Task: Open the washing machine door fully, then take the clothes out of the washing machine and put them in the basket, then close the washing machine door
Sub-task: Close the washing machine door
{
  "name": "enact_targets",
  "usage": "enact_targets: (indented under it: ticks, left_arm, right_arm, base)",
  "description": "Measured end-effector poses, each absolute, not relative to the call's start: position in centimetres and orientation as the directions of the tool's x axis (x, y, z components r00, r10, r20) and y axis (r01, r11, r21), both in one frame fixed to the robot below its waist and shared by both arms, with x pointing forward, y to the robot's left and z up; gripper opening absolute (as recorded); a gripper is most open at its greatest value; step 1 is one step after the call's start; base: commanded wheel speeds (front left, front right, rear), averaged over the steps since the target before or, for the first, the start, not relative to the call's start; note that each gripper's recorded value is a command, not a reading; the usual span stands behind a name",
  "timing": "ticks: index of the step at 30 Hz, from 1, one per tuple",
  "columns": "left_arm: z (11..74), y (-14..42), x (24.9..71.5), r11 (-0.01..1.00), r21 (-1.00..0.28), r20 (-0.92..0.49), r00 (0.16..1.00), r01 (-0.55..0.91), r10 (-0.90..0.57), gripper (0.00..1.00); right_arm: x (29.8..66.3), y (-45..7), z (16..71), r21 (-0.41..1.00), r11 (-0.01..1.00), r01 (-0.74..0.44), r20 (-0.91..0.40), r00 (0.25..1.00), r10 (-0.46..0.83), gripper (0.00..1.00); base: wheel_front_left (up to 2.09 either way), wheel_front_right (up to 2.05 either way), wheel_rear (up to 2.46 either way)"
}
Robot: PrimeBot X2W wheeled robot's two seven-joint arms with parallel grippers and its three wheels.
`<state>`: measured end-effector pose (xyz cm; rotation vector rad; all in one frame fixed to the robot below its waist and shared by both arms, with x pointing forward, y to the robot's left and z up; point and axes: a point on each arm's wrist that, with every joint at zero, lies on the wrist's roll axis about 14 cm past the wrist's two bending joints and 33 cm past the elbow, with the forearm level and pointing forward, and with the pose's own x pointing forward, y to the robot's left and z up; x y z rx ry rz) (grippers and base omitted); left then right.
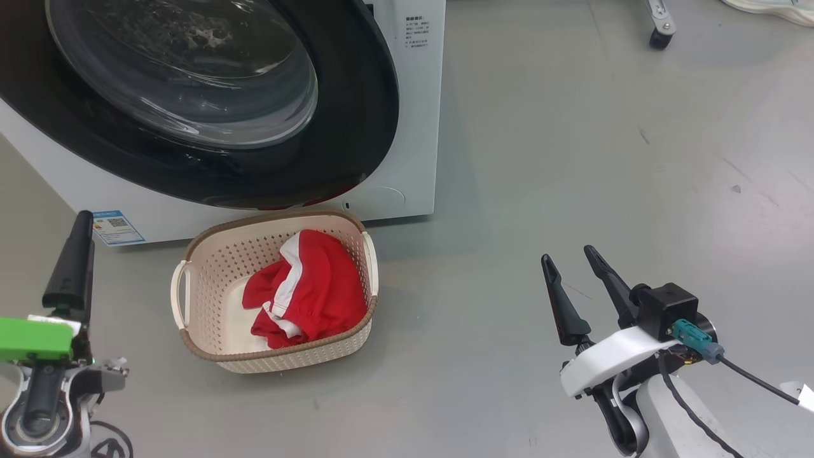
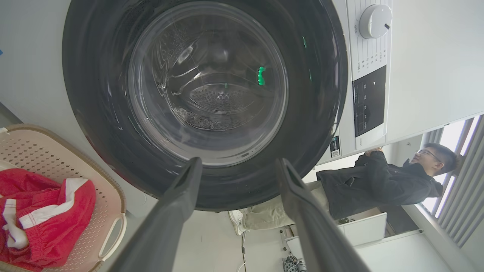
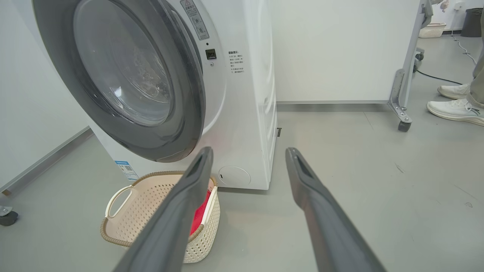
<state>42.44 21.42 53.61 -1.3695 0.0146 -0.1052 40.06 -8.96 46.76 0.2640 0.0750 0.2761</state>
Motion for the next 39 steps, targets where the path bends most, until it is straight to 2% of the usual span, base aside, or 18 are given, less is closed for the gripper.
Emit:
enact_targets:
  ticks: [17,23,27,36,39]
  left_arm:
    - [50.9,20.6,39.7,0.578,-0.816,-0.036,0.998,-0.001,-0.048,1.0]
    - [49.5,20.1,38.7,0.694,-0.72,-0.047,0.998,-0.002,-0.046,1.0]
    - [48.8,20.1,38.2,0.733,-0.68,-0.048,0.998,-0.01,-0.032,1.0]
    - [47.0,21.0,36.8,0.882,-0.472,-0.041,0.999,0.001,-0.023,1.0]
    - [45.9,20.7,36.4,0.919,-0.393,-0.079,0.995,0.021,-0.056,1.0]
  right_arm:
    - [39.4,-9.1,47.1,0.266,0.929,-0.257,-0.031,0.961,0.275,1.0]
    - [39.3,-9.1,47.3,0.266,0.928,-0.262,-0.024,0.96,0.278,1.0]
    - [39.3,-9.1,47.4,0.265,0.928,-0.262,-0.021,0.961,0.277,1.0]
    - [39.2,-9.2,47.7,0.263,0.928,-0.262,-0.013,0.961,0.275,1.0]
    - [39.1,-9.3,47.7,0.264,0.929,-0.261,-0.012,0.962,0.273,1.0]
  base:
    - [0.0,0.0,0.0]
    - [0.0,0.0,0.0]
    - [0.0,0.0,0.0]
    - [0.0,0.0,0.0]
    - [0.0,0.0,0.0]
